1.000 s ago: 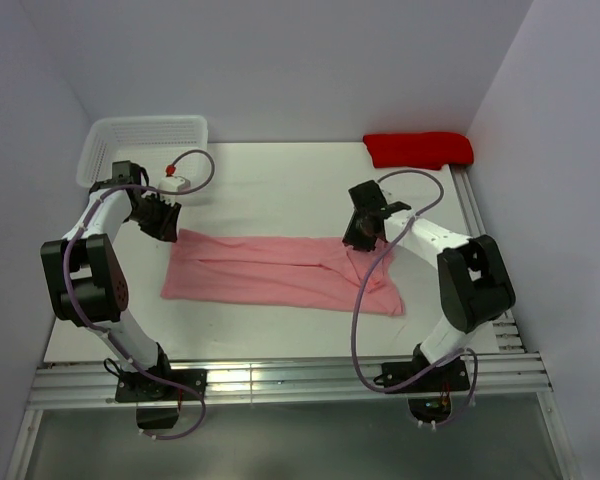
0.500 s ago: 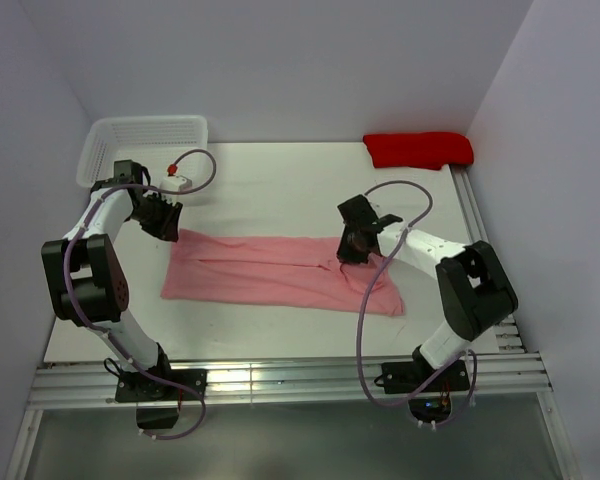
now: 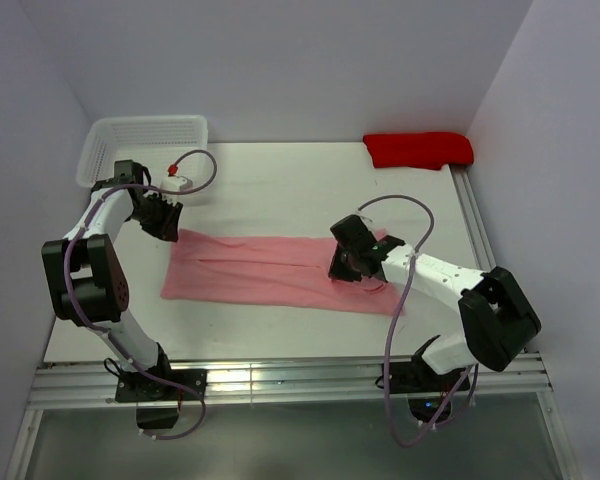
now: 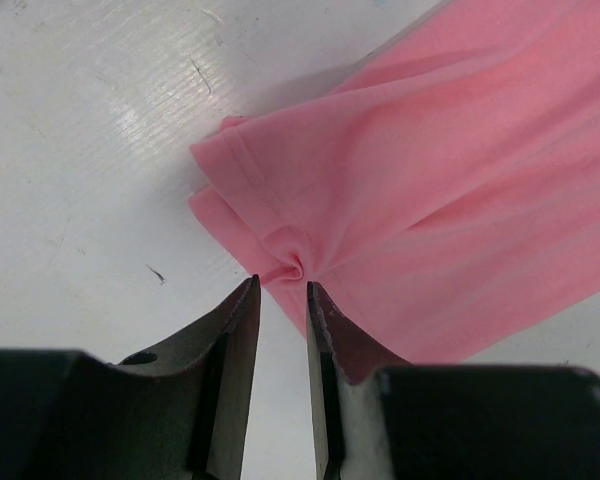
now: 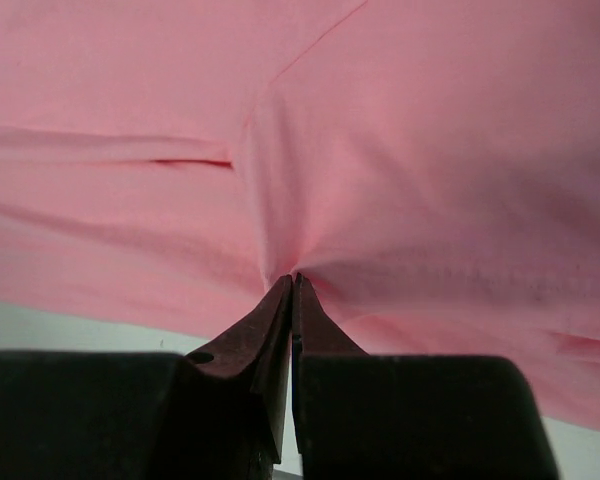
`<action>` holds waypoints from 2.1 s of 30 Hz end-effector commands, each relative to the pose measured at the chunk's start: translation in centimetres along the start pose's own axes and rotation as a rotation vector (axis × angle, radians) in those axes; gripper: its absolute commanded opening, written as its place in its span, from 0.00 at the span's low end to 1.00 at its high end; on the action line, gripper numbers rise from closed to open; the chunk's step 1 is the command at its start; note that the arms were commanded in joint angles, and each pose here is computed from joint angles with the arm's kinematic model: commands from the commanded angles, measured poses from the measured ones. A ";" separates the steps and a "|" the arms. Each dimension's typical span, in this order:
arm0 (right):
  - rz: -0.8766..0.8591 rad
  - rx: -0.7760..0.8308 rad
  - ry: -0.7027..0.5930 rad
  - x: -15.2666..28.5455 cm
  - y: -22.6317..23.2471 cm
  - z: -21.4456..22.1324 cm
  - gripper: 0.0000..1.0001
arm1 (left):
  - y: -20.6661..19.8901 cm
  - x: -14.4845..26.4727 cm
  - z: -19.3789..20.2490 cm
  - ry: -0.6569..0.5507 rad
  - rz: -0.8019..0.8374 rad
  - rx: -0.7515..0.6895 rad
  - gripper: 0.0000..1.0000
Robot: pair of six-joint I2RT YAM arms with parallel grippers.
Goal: Roll the t-shirts
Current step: Fold the tshirt, then roll the tshirt
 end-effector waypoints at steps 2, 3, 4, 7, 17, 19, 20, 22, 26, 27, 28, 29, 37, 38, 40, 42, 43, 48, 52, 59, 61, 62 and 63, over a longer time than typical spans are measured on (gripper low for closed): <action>-0.040 -0.010 -0.019 0.4 1.4 0.7 0.05 | 0.2 -0.1 -0.2 0.000 0.003 -0.012 0.31; -0.040 -0.006 -0.015 0.3 1.5 0.9 0.06 | 0.2 -0.1 -0.1 0.006 0.000 -0.014 0.31; -0.038 0.004 -0.008 0.3 1.5 1.3 0.06 | 0.2 -0.1 -0.1 0.007 0.003 -0.014 0.31; -0.021 0.014 0.005 -0.1 1.3 1.8 0.11 | 0.2 -0.3 0.1 0.017 0.005 -0.014 0.31; -0.037 -0.001 -0.115 3.5 1.3 0.4 0.45 | 0.7 0.3 -1.9 -0.055 -0.022 0.032 0.51; -0.036 -0.005 -0.137 4.0 1.3 -0.1 0.47 | 0.8 -0.3 -2.3 -0.055 -0.007 0.036 0.54; -0.044 -0.008 -0.147 4.2 1.5 -0.3 0.47 | 0.9 -0.6 -2.3 -0.051 -0.006 0.045 0.54; -0.049 -0.028 -0.167 4.3 1.4 -1.4 0.47 | 1.1 -1.9 -2.5 -0.032 -0.002 0.054 0.53; -0.012 -0.050 -0.192 3.7 0.9 -2.9 0.45 | 1.9 -3.7 -3.2 0.002 -0.056 0.115 0.49; -0.007 -0.055 -0.194 3.6 0.7 -3.2 0.45 | 2.1 -4.3 -3.1 0.019 -0.060 0.134 0.48; -0.002 -0.073 -0.201 3.3 0.0 -3.8 0.45 | 2.3 -4.6 -3.2 0.027 -0.069 0.148 0.46; 0.002 -0.088 -0.208 3.2 -0.4 -4.2 0.45 | 2.5 -4.7 -3.3 0.032 -0.088 0.182 0.45; 0.110 -0.194 -0.279 1.9 -4.4 -8.3 0.46 | 3.0 -4.4 -3.4 0.033 -0.159 0.199 0.43; 0.128 -0.213 -0.287 1.6 -5.0 -8.9 0.46 | 3.1 -4.6 -3.4 0.037 -0.158 0.206 0.43; 0.163 -0.225 -0.285 1.1 -5.7 -9.5 0.47 | 3.2 -4.8 -3.4 0.040 -0.161 0.211 0.43; 0.171 -0.246 -0.291 0.6 -6.4 -10.3 0.47 | 3.3 -5.0 -3.4 0.042 -0.158 0.215 0.43; 0.170 -0.255 -0.293 0.5 -6.6 -10.6 0.47 | 3.4 -5.1 -3.4 0.040 -0.159 0.218 0.43; 0.203 -0.272 -0.296 -0.4 -7.4 -12.8 0.48 | 3.4 -5.6 -3.7 0.038 -0.137 0.229 0.43; 0.222 -0.261 -0.290 -1.4 -7.3 -13.9 0.49 | 3.4 -5.7 -3.8 0.034 -0.127 0.226 0.45; 0.216 -0.256 -0.261 -3.4 -7.2 -14.6 0.49 | 3.4 -6.0 -3.9 0.043 -0.112 0.233 0.44; 0.219 -0.255 -0.255 -3.8 -7.2 -14.7 0.45 | 3.4 -6.1 -3.9 0.049 -0.110 0.236 0.43; 0.220 -0.256 -0.254 -3.9 -7.3 -14.7 0.43 | 3.4 -6.1 -3.9 0.046 -0.109 0.236 0.41; 0.223 -0.256 -0.250 -4.1 -7.4 -14.6 0.37 | 3.4 -6.2 -3.9 0.045 -0.105 0.238 0.39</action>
Point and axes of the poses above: each gripper's point midway between its finger pads, its own x axis back along the fingers, its own y axis along the line the jaws close on, z = x × y, the point moved 8 cm from there along x, back along the fingers, and after that the axes turned 6 degrees about -x, right-handed, at the moved point
